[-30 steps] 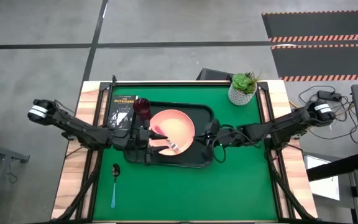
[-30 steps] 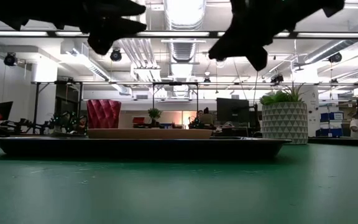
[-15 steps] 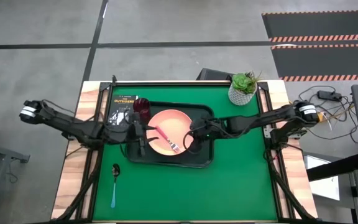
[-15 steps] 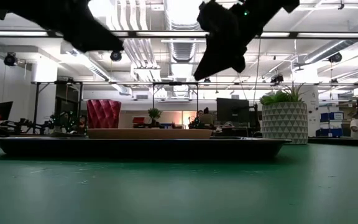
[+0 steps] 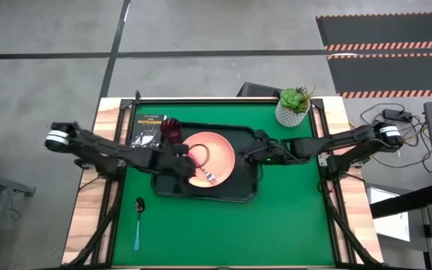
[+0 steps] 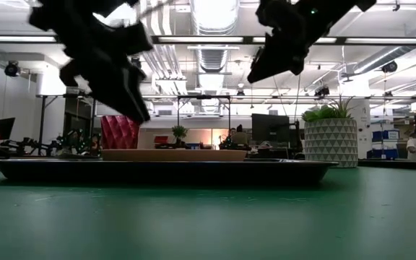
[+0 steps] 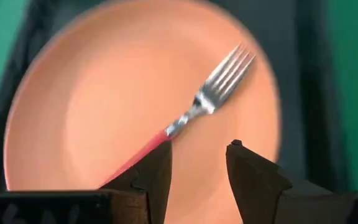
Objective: Pick and place plate/cup/fork/spoon on tray
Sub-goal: Put the pink fork on the black table tray
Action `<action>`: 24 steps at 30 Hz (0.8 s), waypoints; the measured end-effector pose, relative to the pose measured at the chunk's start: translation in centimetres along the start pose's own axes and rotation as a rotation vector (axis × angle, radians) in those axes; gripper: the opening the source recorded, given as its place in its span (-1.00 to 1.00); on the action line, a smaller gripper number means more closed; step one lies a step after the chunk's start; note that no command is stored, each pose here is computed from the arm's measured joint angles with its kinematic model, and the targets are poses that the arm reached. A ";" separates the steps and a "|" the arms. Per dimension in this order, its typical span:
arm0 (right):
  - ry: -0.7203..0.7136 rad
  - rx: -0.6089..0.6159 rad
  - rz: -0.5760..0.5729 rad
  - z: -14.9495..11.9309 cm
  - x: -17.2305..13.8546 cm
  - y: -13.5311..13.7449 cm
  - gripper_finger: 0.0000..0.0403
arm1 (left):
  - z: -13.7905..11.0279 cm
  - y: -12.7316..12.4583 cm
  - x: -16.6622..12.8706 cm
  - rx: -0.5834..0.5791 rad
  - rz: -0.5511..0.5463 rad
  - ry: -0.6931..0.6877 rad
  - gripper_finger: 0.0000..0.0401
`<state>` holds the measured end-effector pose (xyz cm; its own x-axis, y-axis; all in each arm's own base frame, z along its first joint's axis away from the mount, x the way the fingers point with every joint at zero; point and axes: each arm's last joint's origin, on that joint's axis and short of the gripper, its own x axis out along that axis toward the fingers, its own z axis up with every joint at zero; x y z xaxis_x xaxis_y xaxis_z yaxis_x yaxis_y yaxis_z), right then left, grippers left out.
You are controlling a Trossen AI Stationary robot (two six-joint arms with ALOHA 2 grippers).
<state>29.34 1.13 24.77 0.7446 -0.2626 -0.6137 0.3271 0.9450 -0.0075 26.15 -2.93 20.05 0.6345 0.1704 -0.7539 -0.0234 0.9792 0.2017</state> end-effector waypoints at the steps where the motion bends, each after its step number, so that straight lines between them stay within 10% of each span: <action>1: -0.021 -0.006 0.006 -0.1 -0.2 -0.1 -0.96 | 0.4 0.2 0.6 0.013 0.004 0.045 -0.34; 7: -0.161 -0.039 0.036 -0.4 -1.8 -0.7 -0.96 | 1.1 1.9 3.2 0.076 -0.040 0.205 -0.34; 24: -0.244 -0.029 0.051 -2.9 -4.6 -2.3 -0.96 | 1.0 4.3 6.2 0.274 -0.146 0.121 -0.13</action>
<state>23.44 0.73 25.34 0.8792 -0.2501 -0.4054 0.2712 0.9625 -0.0057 30.70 2.21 16.87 0.5190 0.0586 -0.8528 0.2803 0.9308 0.2345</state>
